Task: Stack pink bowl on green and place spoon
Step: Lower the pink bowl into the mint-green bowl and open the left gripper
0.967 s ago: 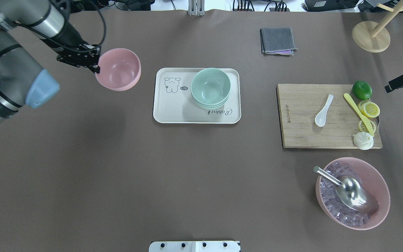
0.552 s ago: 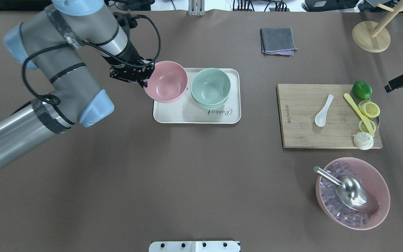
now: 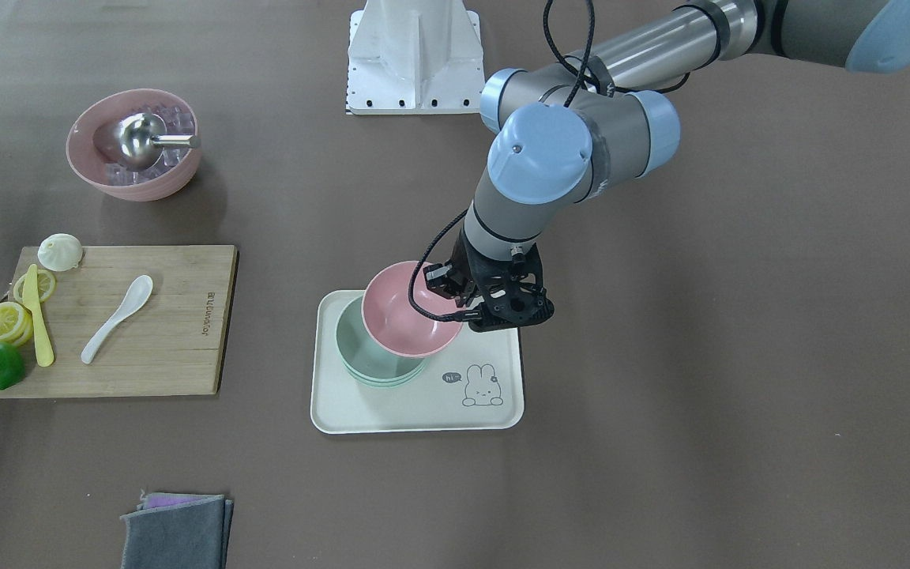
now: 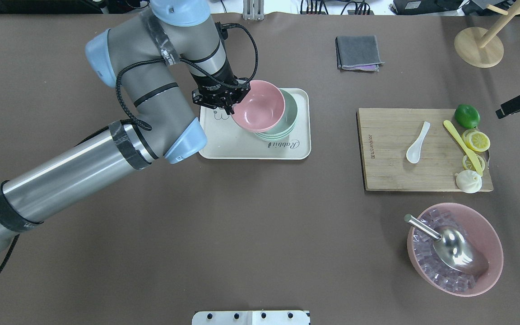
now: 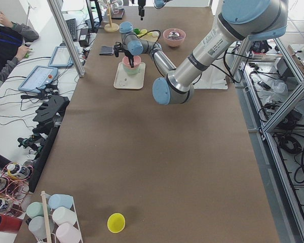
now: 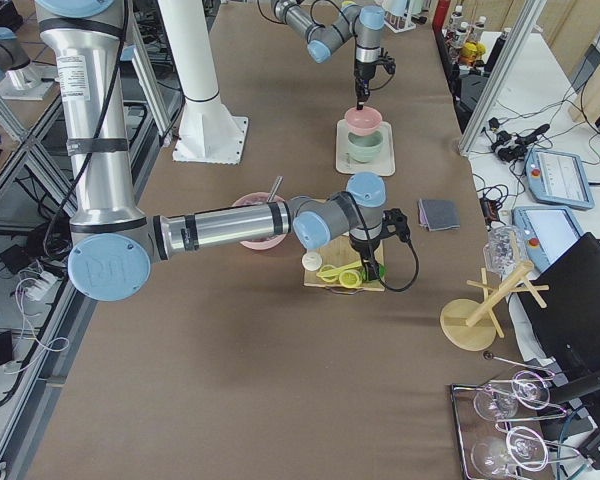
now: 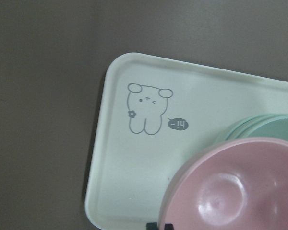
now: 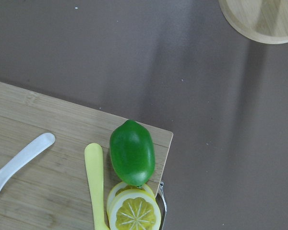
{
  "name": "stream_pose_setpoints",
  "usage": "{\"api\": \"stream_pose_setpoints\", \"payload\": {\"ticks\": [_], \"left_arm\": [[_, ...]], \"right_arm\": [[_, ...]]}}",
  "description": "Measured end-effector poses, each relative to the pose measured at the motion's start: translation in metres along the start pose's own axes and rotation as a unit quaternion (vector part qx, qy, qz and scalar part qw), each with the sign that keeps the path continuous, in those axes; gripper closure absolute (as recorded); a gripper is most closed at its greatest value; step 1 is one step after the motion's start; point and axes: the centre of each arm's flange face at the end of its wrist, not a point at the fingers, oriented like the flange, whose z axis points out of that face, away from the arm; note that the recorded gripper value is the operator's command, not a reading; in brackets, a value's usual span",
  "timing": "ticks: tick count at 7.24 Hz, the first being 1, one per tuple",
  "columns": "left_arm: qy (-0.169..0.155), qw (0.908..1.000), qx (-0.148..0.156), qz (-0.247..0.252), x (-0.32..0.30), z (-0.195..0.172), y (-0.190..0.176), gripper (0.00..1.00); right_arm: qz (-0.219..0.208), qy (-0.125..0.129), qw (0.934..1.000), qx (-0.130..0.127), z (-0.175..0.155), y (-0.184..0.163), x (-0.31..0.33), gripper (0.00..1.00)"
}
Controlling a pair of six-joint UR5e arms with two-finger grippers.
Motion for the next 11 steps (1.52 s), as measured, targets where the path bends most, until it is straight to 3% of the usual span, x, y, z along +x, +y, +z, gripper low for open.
{"api": "stream_pose_setpoints", "payload": {"ticks": [6,11], "left_arm": [[-0.018,0.9994,0.028,0.000,0.023,0.034,-0.003,1.00],[-0.015,0.9995,0.027,0.007,0.026,0.045,0.005,1.00]], "right_arm": [[-0.001,0.000,1.0000,0.002,-0.001,-0.002,-0.001,0.00],[-0.001,0.000,1.0000,0.002,-0.001,-0.003,-0.002,0.00]]}}
